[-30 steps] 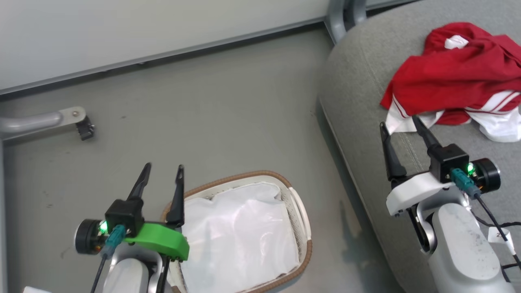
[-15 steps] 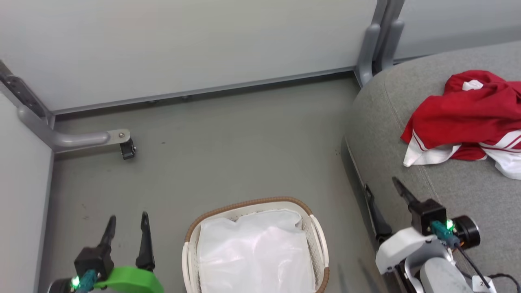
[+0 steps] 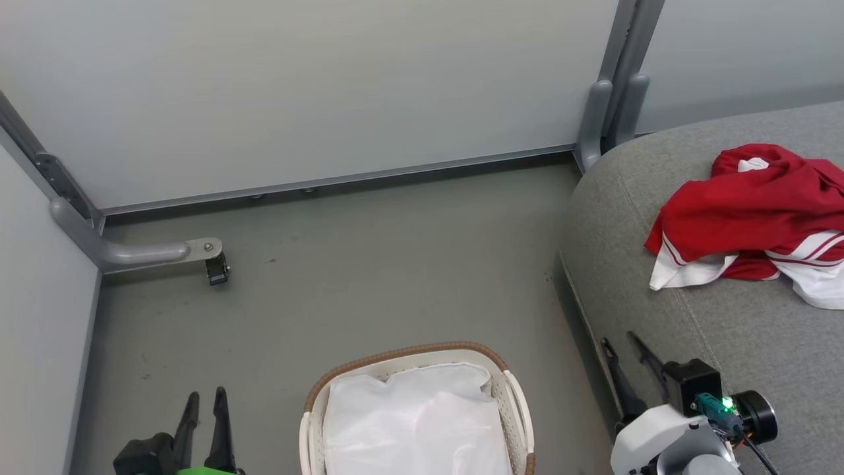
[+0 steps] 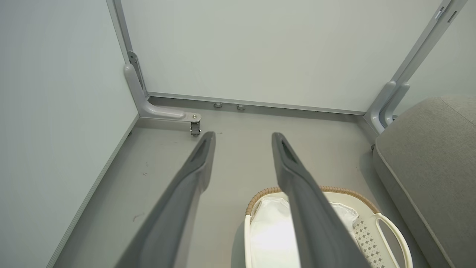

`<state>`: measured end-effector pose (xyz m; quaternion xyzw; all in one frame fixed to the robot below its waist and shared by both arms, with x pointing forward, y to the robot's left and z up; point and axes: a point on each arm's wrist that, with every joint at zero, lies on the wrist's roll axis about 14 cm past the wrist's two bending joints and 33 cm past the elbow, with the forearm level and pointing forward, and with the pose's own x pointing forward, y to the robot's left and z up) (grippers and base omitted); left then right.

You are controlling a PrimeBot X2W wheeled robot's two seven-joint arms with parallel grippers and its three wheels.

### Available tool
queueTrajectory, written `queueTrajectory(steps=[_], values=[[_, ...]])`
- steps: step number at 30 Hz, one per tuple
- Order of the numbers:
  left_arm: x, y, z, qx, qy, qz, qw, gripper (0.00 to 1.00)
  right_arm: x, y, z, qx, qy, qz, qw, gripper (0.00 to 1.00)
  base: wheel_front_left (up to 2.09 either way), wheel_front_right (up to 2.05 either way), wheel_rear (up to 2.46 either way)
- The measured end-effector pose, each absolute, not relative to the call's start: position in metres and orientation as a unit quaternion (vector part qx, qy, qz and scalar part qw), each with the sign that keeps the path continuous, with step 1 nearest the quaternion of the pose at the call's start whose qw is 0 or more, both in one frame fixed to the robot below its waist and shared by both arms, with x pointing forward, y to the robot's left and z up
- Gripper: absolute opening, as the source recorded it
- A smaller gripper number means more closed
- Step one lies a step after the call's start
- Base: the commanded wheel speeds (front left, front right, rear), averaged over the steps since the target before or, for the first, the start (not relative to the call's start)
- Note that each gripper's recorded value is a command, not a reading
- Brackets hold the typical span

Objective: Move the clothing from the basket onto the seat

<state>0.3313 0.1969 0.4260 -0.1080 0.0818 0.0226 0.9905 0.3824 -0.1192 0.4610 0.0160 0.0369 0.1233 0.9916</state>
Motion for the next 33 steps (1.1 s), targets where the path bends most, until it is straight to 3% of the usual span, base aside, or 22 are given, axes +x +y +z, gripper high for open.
queueTrajectory(steps=[15, 33], values=[[0.331, 0.204, 0.42, -0.217, 0.098, 0.058, 0.969, 0.0, 0.382, -0.138, 0.455, 0.142, 0.066, 0.07, 0.985, 0.0, 0.0, 0.0, 0.0], [0.344, 0.208, 0.434, -0.348, 0.079, 0.078, 0.931, 0.0, 0.385, -0.156, 0.462, 0.292, 0.067, 0.023, 0.954, 0.0, 0.0, 0.0, 0.0]])
